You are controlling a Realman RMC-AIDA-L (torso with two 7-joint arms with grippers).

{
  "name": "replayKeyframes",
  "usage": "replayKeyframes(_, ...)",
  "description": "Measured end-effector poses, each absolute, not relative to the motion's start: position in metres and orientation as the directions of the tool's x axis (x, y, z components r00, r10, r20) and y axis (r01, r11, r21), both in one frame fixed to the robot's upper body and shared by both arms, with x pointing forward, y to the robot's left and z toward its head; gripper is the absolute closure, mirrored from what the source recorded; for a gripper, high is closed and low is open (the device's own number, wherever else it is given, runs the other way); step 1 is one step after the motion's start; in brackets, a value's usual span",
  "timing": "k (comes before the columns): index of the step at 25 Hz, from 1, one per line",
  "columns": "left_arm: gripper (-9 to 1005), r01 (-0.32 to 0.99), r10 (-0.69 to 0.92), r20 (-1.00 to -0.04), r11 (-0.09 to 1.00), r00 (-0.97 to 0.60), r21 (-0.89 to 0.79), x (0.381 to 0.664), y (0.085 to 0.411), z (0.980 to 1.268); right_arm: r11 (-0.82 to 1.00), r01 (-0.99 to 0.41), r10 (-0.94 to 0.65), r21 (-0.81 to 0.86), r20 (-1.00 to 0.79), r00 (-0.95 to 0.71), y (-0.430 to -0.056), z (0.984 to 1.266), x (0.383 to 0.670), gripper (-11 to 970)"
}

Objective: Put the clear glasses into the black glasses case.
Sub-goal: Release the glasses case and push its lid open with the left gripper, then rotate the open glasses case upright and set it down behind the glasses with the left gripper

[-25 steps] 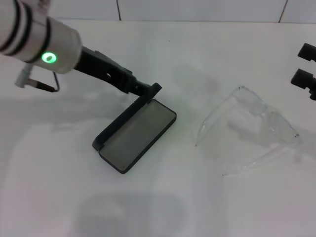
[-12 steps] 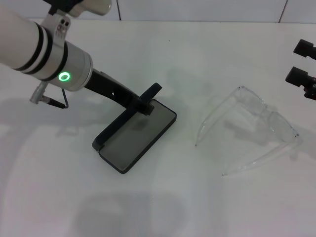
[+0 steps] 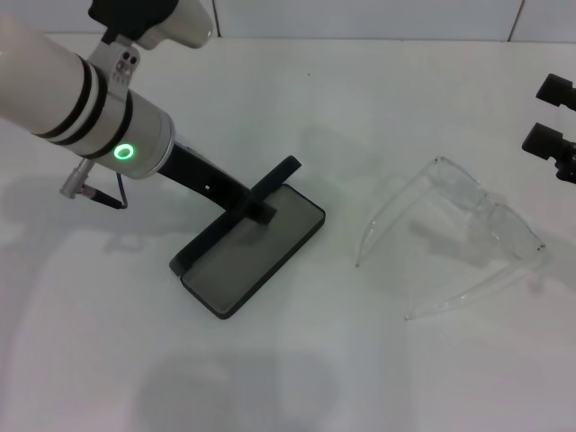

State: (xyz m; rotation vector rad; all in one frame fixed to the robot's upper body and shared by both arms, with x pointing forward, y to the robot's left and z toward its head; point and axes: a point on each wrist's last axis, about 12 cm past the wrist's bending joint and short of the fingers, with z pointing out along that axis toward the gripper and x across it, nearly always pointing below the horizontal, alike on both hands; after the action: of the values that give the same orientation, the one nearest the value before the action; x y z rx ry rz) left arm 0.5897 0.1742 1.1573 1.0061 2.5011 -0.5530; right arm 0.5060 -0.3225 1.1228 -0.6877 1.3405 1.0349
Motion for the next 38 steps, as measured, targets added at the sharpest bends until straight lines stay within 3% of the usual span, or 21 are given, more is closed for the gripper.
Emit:
replayKeyframes(11, 605, 0.769, 0.658, -0.449, 0.63, -0.604, -0.112, 0.587, 0.165, 1.156, 0.422, -0.893, 0.202, 0.158, -0.976, -0.077, -0.323, 1.122, 0.506, 118)
replayKeyframes(27, 684, 0.815, 0.703, -0.482, 0.577, -0.523, -0.044, 0.584, 0.158, 1.168, 0.442, -0.886, 0.202, 0.143, -0.978, -0.057, -0.326, 1.123, 0.505, 118)
replayKeyframes(30, 751, 0.828, 0.712, -0.495, 0.56, -0.498, -0.028, 0.583, 0.156, 1.172, 0.449, -0.883, 0.205, 0.134, -0.978, -0.044, -0.327, 1.123, 0.505, 117)
replayKeyframes(35, 796, 0.879, 0.761, -0.519, 0.475, -0.389, 0.038, 0.576, 0.147, 1.179, 0.485, -0.865, 0.233, 0.13, -0.972, -0.016, -0.333, 1.122, 0.504, 117)
replayKeyframes(38, 797, 0.926, 0.808, -0.543, 0.353, -0.228, 0.136, 0.561, 0.137, 1.183, 0.526, -0.841, 0.267, 0.127, -0.963, 0.022, -0.343, 1.123, 0.501, 117)
